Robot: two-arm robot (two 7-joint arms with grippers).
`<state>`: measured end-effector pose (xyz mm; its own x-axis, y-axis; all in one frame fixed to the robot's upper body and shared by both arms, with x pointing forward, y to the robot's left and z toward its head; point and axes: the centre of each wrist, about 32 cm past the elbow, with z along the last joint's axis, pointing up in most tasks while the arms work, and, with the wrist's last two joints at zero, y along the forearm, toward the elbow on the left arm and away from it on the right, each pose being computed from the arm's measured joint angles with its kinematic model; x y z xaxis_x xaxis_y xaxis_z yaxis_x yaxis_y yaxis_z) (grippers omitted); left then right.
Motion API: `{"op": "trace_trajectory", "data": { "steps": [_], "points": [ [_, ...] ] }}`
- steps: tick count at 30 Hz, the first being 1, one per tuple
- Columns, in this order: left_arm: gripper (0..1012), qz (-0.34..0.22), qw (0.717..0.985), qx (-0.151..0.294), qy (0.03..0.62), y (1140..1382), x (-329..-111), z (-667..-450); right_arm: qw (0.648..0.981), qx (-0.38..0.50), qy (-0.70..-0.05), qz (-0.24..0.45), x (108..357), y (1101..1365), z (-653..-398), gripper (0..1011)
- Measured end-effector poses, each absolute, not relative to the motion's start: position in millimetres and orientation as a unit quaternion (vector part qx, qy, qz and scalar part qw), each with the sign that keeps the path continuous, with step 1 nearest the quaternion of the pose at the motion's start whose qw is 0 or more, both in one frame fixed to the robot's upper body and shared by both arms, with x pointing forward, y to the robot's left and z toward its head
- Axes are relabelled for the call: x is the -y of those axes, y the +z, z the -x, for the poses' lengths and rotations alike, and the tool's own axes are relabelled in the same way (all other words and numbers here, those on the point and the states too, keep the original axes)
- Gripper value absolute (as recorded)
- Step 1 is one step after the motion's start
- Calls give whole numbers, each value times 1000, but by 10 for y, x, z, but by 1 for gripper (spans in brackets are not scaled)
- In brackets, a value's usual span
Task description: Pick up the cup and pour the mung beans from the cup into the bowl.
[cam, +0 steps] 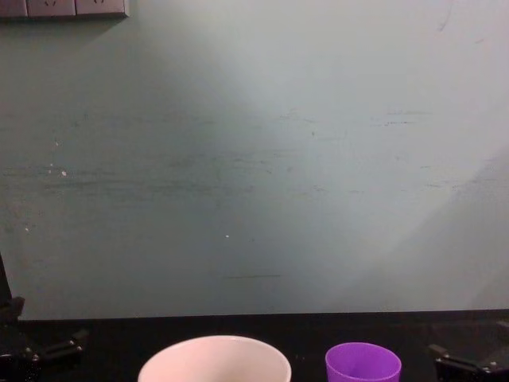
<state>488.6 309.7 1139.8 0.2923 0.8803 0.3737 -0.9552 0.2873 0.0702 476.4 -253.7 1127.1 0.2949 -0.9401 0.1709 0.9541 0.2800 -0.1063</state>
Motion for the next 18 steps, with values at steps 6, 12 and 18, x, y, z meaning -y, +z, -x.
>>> {"op": "trace_trajectory", "data": {
  "steps": [6,12,18],
  "points": [
    [1000,-141,791,132,580,11398,-3097,-4886,799,38,-593,94,2539,11271,-4761,1002],
    [1000,-141,791,132,580,11398,-3097,-4886,799,38,-592,93,2538,11274,-4762,1002],
    [1000,-141,791,132,580,11398,-3097,-4886,800,38,-592,93,2537,11275,-4762,1002]
  ]
}}
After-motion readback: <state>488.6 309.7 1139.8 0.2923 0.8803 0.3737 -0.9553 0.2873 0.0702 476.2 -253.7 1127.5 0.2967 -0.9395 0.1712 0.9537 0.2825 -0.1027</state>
